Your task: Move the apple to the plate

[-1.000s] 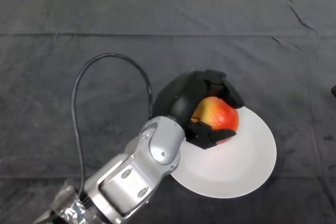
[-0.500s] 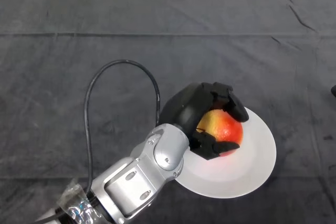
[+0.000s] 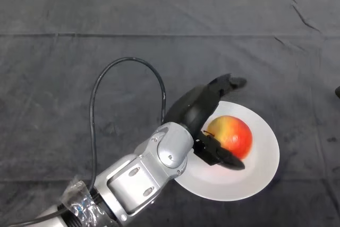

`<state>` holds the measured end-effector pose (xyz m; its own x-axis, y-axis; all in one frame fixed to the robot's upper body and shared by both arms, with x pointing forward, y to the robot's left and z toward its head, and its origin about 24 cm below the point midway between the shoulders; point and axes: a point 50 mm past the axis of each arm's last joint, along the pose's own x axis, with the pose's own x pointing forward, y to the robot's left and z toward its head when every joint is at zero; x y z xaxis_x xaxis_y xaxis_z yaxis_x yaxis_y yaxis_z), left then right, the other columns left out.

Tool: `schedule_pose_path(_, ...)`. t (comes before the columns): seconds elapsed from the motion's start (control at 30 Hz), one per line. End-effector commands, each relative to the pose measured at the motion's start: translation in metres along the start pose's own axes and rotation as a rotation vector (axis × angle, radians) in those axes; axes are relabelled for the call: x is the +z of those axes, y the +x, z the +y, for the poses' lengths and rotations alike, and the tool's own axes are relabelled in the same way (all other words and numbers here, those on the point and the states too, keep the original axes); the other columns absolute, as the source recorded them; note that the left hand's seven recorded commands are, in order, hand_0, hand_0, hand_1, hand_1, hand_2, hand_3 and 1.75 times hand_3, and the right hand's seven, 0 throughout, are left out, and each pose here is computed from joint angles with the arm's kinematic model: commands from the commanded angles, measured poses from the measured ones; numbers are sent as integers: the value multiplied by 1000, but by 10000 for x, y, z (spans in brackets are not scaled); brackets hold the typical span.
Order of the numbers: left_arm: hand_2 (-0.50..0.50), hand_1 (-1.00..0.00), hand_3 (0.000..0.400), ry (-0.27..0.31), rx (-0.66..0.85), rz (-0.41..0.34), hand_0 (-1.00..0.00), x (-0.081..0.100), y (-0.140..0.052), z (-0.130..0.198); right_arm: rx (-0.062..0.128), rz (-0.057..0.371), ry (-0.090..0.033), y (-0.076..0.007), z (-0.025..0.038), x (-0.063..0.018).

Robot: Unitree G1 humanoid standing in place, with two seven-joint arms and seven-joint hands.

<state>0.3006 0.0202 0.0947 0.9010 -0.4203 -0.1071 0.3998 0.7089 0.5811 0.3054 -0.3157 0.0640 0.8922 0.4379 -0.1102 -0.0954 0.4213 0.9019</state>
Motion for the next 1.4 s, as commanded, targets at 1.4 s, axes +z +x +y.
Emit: schedule_pose_path(1.4, 0, 0, 0, -88, 1129, -39, 0, -630, -1233, 2150, 6, -35, -29, -54, 97, 171)
